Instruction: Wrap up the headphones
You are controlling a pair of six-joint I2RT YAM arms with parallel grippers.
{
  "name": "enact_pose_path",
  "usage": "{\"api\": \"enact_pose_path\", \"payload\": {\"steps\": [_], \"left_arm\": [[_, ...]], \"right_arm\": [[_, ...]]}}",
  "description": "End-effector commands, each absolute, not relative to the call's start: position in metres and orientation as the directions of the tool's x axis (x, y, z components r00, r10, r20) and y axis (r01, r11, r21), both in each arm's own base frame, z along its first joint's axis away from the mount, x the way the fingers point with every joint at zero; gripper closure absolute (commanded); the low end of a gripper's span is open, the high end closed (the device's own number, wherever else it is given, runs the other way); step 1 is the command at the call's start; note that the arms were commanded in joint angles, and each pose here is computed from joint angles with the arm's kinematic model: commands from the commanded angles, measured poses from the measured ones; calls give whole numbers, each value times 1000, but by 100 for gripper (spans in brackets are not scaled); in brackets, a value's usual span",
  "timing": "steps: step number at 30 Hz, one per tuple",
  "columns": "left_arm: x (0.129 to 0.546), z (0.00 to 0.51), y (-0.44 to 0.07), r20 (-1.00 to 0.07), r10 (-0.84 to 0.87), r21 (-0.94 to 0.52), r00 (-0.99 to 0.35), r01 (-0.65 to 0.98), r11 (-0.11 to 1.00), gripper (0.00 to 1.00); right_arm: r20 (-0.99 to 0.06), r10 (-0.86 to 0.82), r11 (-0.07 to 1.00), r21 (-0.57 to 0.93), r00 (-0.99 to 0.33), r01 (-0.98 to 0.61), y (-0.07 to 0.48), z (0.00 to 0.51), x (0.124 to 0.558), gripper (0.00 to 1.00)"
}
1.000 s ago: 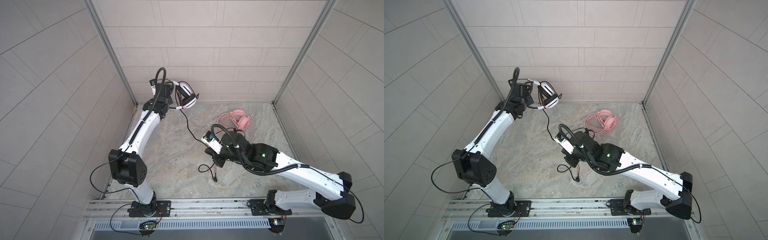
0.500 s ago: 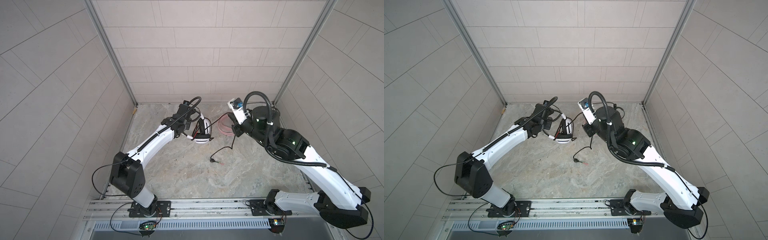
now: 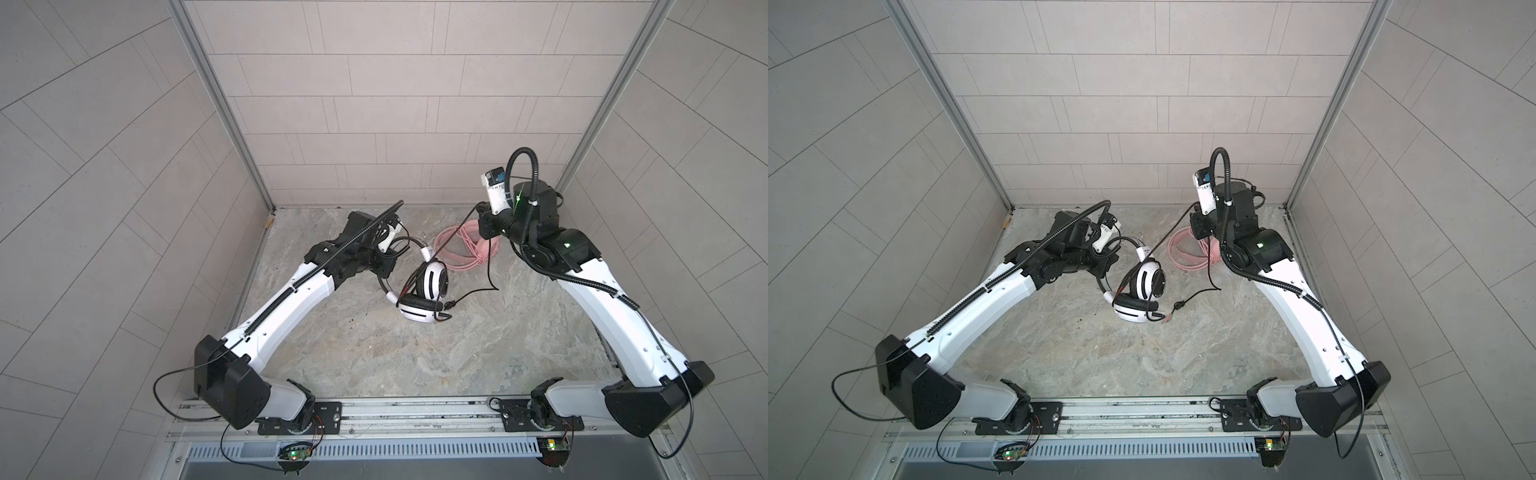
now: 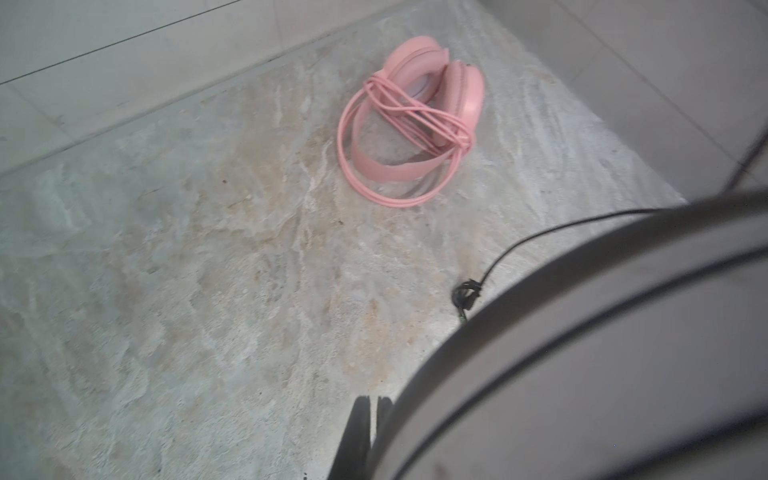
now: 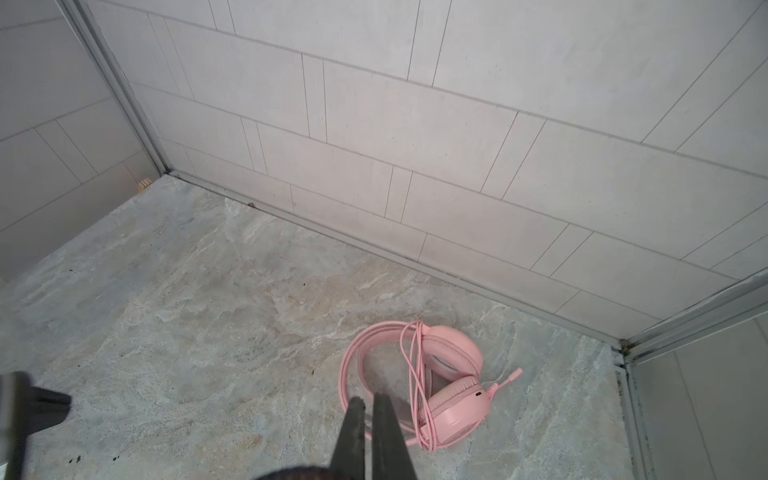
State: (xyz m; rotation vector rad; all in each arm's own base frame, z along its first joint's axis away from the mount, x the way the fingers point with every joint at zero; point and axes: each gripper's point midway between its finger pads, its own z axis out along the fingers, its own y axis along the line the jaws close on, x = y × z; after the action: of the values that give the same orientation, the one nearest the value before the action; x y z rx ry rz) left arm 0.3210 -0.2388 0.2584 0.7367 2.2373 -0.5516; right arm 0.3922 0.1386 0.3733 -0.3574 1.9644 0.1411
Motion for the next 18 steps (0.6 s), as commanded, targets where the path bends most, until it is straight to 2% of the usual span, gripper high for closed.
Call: {"api": "enact_pose_path", "payload": {"steps": [1, 9, 12, 18], "left_arm": [[294, 297, -251, -773, 302, -282, -558, 729, 624, 100], [293, 392, -243, -847, 8, -452, -531, 728, 516, 100], [289, 417, -243, -854, -38, -468, -518, 736, 490, 100], [290, 439, -244, -853, -76, -486, -517, 732, 478, 100]], "right_arm": [[-912, -122, 945, 14, -391, -327, 145, 357, 402, 96], [-874, -7, 873, 231, -485, -429, 183, 293, 403, 93], [-852, 44, 806, 339, -522, -485, 205, 280, 403, 90], [-836, 123, 730, 441, -535, -522, 230, 269, 414, 86]]}}
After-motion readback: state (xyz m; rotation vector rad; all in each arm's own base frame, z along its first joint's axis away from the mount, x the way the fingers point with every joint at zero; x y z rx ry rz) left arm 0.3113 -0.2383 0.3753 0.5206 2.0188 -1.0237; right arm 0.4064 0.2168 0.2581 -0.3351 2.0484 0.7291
